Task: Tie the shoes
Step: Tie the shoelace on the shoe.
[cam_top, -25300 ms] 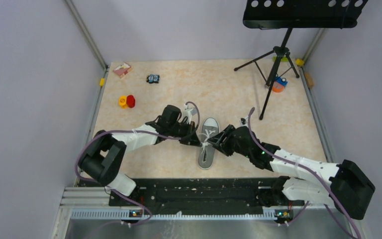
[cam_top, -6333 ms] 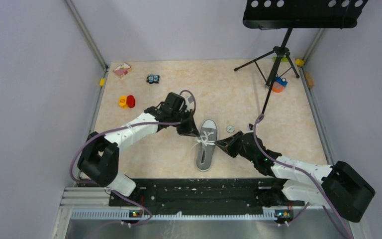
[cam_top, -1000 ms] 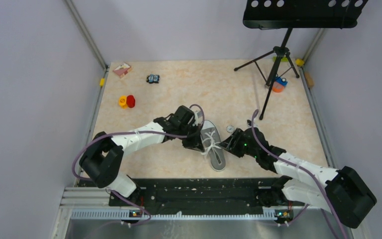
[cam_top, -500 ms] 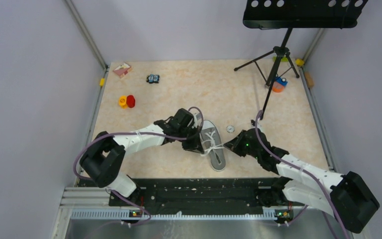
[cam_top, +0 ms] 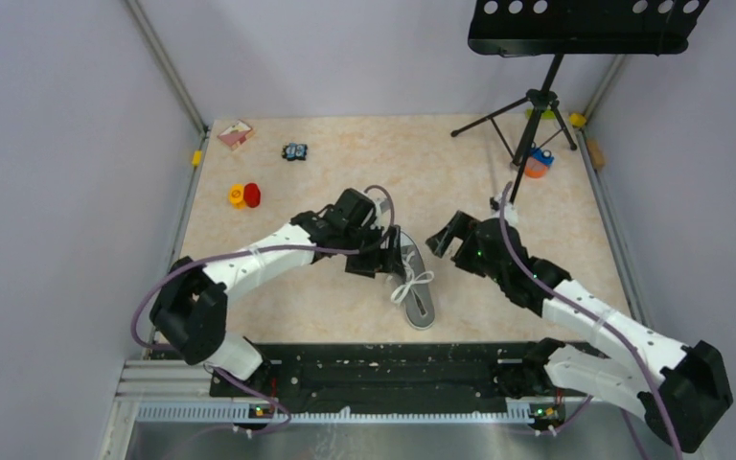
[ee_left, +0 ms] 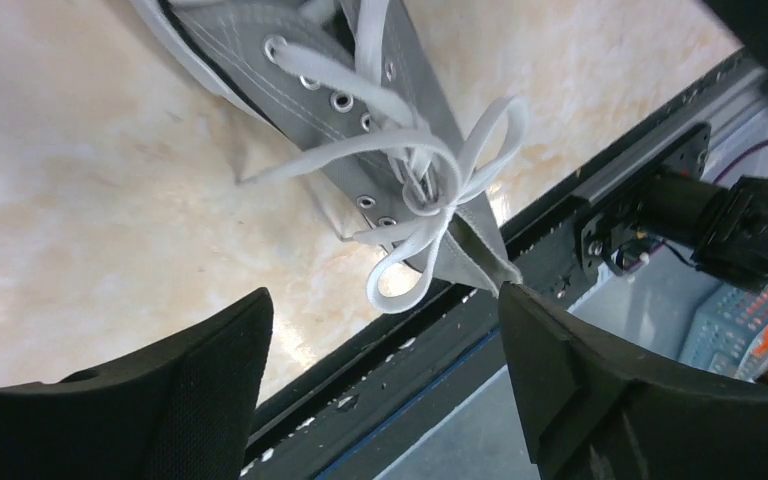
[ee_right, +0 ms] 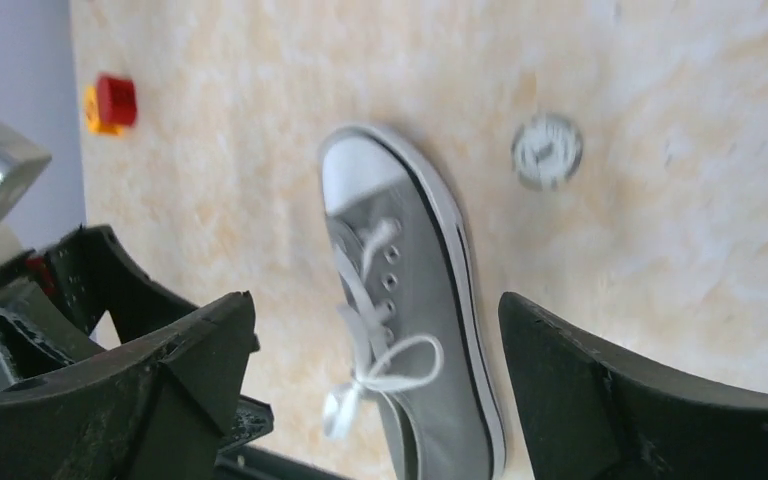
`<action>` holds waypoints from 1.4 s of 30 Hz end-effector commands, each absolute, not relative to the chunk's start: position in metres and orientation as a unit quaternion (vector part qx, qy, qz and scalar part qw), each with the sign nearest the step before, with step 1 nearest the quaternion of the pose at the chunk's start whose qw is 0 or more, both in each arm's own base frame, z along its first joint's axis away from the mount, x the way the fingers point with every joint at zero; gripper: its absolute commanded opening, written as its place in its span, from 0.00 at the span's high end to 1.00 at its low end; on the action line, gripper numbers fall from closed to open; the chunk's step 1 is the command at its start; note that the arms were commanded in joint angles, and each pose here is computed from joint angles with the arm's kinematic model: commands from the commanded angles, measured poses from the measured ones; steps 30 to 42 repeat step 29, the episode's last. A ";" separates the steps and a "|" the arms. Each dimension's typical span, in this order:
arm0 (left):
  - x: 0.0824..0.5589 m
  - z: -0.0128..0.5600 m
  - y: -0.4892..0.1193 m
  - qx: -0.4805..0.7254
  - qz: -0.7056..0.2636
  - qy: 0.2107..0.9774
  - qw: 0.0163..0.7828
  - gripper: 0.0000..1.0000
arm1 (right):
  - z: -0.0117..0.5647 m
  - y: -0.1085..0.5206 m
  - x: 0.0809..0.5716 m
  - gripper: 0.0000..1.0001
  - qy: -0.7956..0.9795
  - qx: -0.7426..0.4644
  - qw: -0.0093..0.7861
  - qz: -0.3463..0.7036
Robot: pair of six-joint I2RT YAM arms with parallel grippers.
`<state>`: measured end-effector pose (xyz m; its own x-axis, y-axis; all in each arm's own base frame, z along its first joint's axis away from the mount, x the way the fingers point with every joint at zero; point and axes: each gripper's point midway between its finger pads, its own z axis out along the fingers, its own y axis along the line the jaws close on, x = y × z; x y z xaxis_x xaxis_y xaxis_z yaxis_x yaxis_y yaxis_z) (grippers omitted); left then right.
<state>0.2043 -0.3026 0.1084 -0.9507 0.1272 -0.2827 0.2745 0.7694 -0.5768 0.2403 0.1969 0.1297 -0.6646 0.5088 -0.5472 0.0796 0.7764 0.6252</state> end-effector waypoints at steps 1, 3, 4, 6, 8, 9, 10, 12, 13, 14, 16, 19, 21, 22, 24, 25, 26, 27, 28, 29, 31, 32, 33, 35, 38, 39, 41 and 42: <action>0.232 0.174 -0.274 0.114 -0.293 0.925 0.212 0.13 | 0.201 0.148 0.265 0.05 0.845 0.152 0.483 0.173; 0.240 0.197 -0.255 0.104 -0.269 0.923 0.253 0.12 | 0.223 0.126 0.268 0.05 0.837 0.154 0.511 0.122; 0.243 0.209 -0.245 0.097 -0.256 0.922 0.275 0.11 | 0.236 0.114 0.269 0.05 0.832 0.160 0.523 0.096; 0.250 0.234 -0.224 0.075 -0.233 0.911 0.333 0.10 | 0.260 0.090 0.266 0.04 0.817 0.176 0.547 0.052; 0.256 0.256 -0.199 0.046 -0.203 0.894 0.396 0.08 | 0.281 0.075 0.262 0.04 0.801 0.179 0.570 0.035; 0.257 0.267 -0.191 0.037 -0.201 0.881 0.427 0.07 | 0.290 0.069 0.260 0.04 0.793 0.181 0.581 0.033; 0.255 0.275 -0.182 0.031 -0.199 0.870 0.450 0.05 | 0.296 0.066 0.257 0.04 0.786 0.181 0.590 0.035; 0.251 0.286 -0.162 0.006 -0.184 0.855 0.485 0.04 | 0.304 0.059 0.252 0.03 0.775 0.185 0.604 0.039; 0.250 0.290 -0.153 -0.008 -0.177 0.850 0.497 0.03 | 0.305 0.055 0.250 0.03 0.771 0.192 0.606 0.037; 0.247 0.295 -0.145 -0.017 -0.171 0.845 0.507 0.03 | 0.305 0.052 0.248 0.03 0.771 0.199 0.604 0.034; 0.243 0.301 -0.136 -0.025 -0.165 0.838 0.519 0.03 | 0.300 0.050 0.245 0.03 0.776 0.205 0.596 0.028; 0.239 0.307 -0.128 -0.030 -0.161 0.833 0.529 0.02 | 0.291 0.052 0.246 0.02 0.786 0.197 0.585 0.022; 0.240 0.308 -0.127 -0.034 -0.158 0.832 0.530 0.02 | 0.284 0.054 0.247 0.02 0.791 0.196 0.580 0.019; 0.240 0.308 -0.126 -0.037 -0.156 0.833 0.529 0.02 | 0.282 0.055 0.248 0.02 0.792 0.197 0.578 0.020; 0.242 0.305 -0.125 -0.041 -0.149 0.837 0.525 0.02 | 0.279 0.058 0.249 0.02 0.794 0.197 0.574 0.023; 0.243 0.303 -0.125 -0.042 -0.145 0.840 0.522 0.02 | 0.278 0.060 0.250 0.02 0.795 0.196 0.573 0.026; 0.244 0.302 -0.126 -0.044 -0.142 0.842 0.519 0.02 | 0.277 0.062 0.250 0.02 0.797 0.192 0.571 0.028; 0.245 0.301 -0.126 -0.046 -0.140 0.843 0.517 0.02 | 0.277 0.062 0.251 0.02 0.797 0.192 0.572 0.028; 0.245 0.299 -0.126 -0.046 -0.139 0.845 0.515 0.02 | 0.276 0.062 0.251 0.02 0.798 0.191 0.571 0.026; 0.246 0.298 -0.126 -0.047 -0.137 0.845 0.515 0.02 | 0.278 0.062 0.251 0.02 0.797 0.193 0.572 0.026; 0.246 0.298 -0.126 -0.047 -0.137 0.845 0.515 0.02 | 0.278 0.062 0.251 0.02 0.797 0.193 0.572 0.026; 0.246 0.298 -0.126 -0.047 -0.137 0.845 0.515 0.02 | 0.278 0.062 0.251 0.02 0.797 0.193 0.572 0.026; 0.246 0.298 -0.126 -0.047 -0.137 0.845 0.515 0.02 | 0.278 0.062 0.251 0.02 0.797 0.193 0.572 0.026; 0.246 0.298 -0.126 -0.047 -0.137 0.845 0.515 0.02 | 0.278 0.062 0.251 0.02 0.797 0.193 0.572 0.026; 0.246 0.298 -0.126 -0.047 -0.137 0.845 0.515 0.02 | 0.278 0.062 0.251 0.02 0.797 0.193 0.572 0.026; 0.246 0.298 -0.126 -0.047 -0.137 0.845 0.515 0.02 | 0.278 0.062 0.251 0.02 0.797 0.193 0.572 0.026; 0.246 0.298 -0.126 -0.047 -0.137 0.845 0.515 0.02 | 0.278 0.062 0.251 0.02 0.797 0.193 0.572 0.026; 0.246 0.298 -0.126 -0.047 -0.137 0.845 0.515 0.02 | 0.278 0.062 0.251 0.02 0.797 0.193 0.572 0.026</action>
